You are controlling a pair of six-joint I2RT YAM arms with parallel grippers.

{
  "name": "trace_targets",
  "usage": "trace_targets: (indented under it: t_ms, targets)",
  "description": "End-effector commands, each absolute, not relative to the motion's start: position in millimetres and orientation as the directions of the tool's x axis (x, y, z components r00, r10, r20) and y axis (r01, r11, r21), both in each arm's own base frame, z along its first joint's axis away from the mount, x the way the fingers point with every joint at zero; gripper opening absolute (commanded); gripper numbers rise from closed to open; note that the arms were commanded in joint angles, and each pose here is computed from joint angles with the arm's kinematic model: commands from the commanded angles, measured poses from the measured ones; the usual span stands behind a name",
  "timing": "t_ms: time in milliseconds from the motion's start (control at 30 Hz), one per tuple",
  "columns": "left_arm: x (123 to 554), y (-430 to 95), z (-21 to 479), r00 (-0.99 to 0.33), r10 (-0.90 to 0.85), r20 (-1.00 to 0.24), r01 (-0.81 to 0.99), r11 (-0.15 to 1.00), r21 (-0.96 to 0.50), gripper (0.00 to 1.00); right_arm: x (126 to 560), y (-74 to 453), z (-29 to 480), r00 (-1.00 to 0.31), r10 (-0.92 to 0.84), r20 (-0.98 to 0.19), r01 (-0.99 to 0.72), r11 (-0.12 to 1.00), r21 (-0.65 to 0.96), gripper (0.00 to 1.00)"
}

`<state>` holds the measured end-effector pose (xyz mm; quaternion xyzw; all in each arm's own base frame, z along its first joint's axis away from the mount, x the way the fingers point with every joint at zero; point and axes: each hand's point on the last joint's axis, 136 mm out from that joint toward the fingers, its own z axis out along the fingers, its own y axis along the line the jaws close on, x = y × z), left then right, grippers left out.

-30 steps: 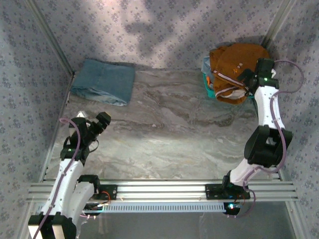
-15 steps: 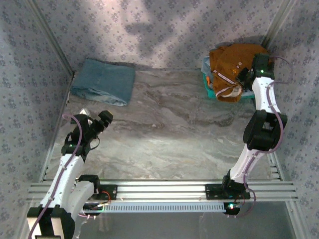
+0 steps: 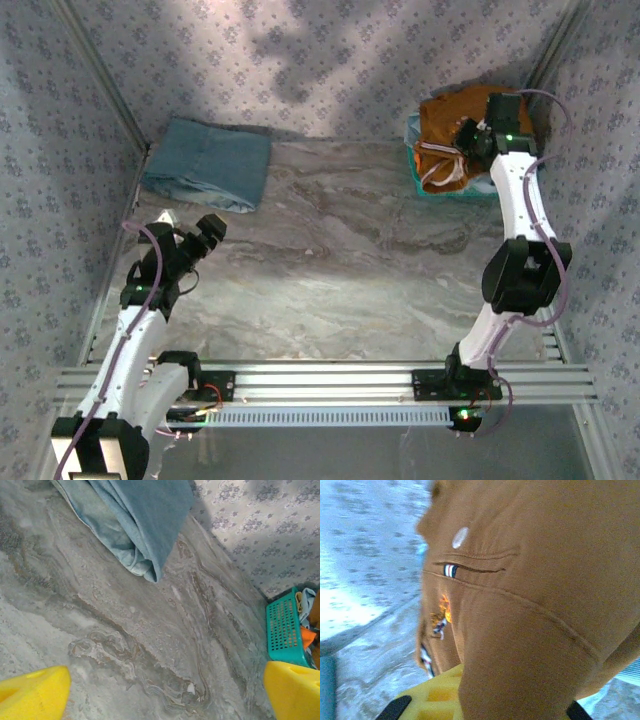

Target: Fold and stack the trousers

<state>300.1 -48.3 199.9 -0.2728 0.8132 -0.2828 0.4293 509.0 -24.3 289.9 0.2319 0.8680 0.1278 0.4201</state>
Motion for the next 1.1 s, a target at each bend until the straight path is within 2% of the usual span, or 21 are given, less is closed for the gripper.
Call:
trace_targets:
  t_ms: [0,300,400,467,500,533,567,667,733,933,1067]
  targets:
    - [297.0,-52.5,221.8,-0.481,-0.66,-0.577,-0.146,0.709,-0.69,0.98,479.2,34.9,388.1,-0.453,0.415,-0.789,0.058,0.897,0.438,0.0]
    - [299.6,-48.4,252.8,-0.431,-0.661,-0.615,-0.116,0.716,-0.688,0.97,365.3,147.1,485.5,-0.281,0.206,-0.937,-0.231,0.934,0.274,0.0]
    - [299.6,-47.1,254.7,-0.43,-0.66,-0.617,-0.124,0.72,-0.683,0.97,319.4,201.1,477.9,-0.307,0.149,-0.94,-0.375,0.889,0.263,0.0]
    - [297.7,-41.6,254.2,-0.417,-0.664,-0.621,-0.15,0.724,-0.673,0.97,289.3,249.9,459.7,-0.356,0.135,-0.925,-0.488,0.817,0.307,0.02]
    - [296.2,-37.8,253.5,-0.407,-0.667,-0.624,-0.166,0.726,-0.668,0.97,272.0,279.7,444.1,-0.389,0.105,-0.915,-0.547,0.773,0.321,0.17]
    - [295.0,-34.7,254.5,-0.395,-0.671,-0.627,-0.175,0.725,-0.666,0.97,256.6,304.3,431.4,-0.413,0.065,-0.908,-0.596,0.735,0.323,0.45]
    - [293.7,-30.9,256.3,-0.382,-0.675,-0.631,-0.186,0.725,-0.663,0.98,238.4,330.1,413.7,-0.45,-0.004,-0.893,-0.64,0.699,0.319,0.66]
    - [290.9,-22.6,260.7,-0.369,-0.678,-0.636,-0.212,0.727,-0.653,1.0,207.8,368.3,385.8,-0.498,-0.132,-0.857,-0.72,0.615,0.323,0.77]
    - [291.3,-24.8,263.6,-0.39,-0.663,-0.639,-0.199,0.738,-0.645,1.0,209.8,363.2,377.8,-0.507,-0.154,-0.848,-0.702,0.644,0.303,0.8]
    - [296.9,-42.9,244.6,-0.516,-0.597,-0.614,-0.169,0.774,-0.61,1.0,247.8,298.2,361.9,-0.545,-0.072,-0.836,-0.559,0.774,0.297,0.84]
    - [296.6,-75.3,221.3,-0.616,-0.486,-0.62,-0.11,0.832,-0.544,1.0,290.0,221.0,323.5,-0.617,0.01,-0.787,-0.326,0.907,0.267,0.84]
